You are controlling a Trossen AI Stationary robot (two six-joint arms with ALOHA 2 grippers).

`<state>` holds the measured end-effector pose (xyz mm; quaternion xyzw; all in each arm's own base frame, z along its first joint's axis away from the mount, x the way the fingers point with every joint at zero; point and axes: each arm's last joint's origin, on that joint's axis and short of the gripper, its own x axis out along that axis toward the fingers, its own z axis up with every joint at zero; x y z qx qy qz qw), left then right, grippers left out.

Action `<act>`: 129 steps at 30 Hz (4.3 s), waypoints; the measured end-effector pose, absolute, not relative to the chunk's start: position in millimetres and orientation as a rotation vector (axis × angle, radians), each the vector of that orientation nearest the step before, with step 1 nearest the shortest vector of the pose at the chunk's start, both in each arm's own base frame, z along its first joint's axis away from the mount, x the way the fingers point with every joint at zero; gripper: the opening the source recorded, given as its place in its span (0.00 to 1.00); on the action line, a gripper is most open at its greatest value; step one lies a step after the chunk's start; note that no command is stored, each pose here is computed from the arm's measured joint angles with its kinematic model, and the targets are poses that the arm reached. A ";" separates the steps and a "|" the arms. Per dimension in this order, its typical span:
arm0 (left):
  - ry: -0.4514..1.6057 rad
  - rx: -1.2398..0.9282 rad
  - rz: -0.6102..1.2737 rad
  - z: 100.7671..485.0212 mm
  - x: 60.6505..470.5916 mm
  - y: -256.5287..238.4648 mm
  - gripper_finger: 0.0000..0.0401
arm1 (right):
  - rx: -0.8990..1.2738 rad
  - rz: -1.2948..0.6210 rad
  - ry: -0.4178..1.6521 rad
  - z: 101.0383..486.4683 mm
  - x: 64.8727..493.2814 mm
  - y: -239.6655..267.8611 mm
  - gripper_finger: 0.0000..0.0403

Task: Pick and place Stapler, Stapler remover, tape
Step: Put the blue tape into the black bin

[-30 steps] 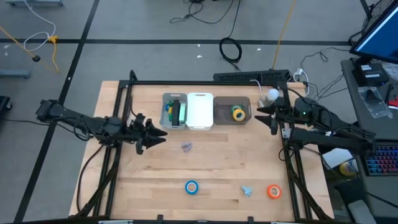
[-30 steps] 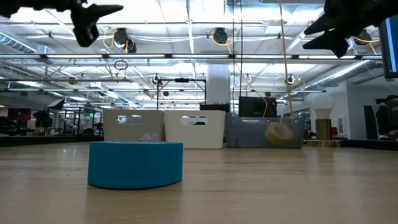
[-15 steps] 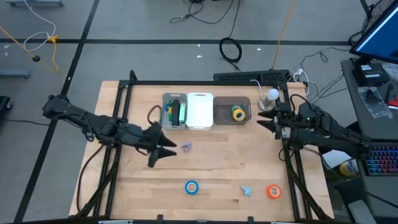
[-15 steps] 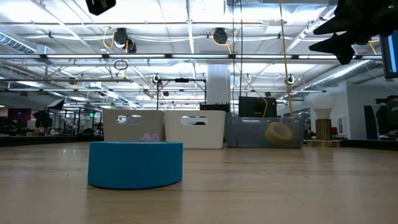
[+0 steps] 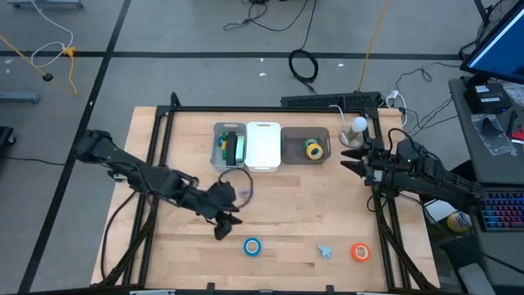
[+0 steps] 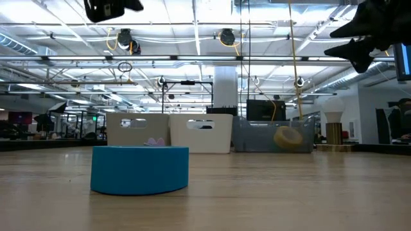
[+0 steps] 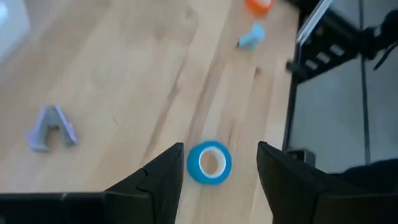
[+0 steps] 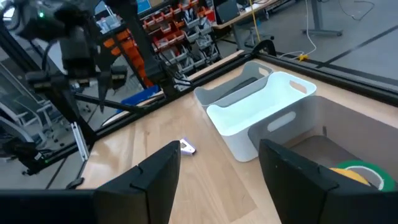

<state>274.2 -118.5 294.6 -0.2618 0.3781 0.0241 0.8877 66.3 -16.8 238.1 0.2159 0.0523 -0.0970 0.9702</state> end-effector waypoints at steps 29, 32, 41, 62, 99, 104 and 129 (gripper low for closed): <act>1.111 -0.657 0.122 178.3 329.5 -149.0 0.50 | 0.443 -0.201 0.130 228.1 69.1 -17.7 0.53; 1.127 -0.663 0.139 169.7 331.8 -150.1 0.50 | 0.445 -0.202 0.136 227.6 69.0 -17.6 0.53; 1.149 -0.681 0.163 157.6 334.7 -151.5 0.50 | 0.445 -0.202 0.137 227.4 69.0 -17.6 0.53; 1.174 -0.689 0.189 140.4 338.1 -155.0 0.50 | 0.438 -0.203 0.145 226.7 68.9 -17.6 0.53; 0.325 -0.552 0.090 280.9 364.2 -57.5 0.09 | 0.736 0.266 -0.299 209.4 103.9 -20.4 0.51; 0.217 -0.555 0.098 289.8 371.1 -26.8 0.09 | 0.655 0.200 -0.268 216.3 115.1 -24.6 0.51; 0.122 -0.482 0.189 296.7 368.5 60.6 0.09 | 0.509 0.049 -0.114 258.9 198.0 -51.8 0.51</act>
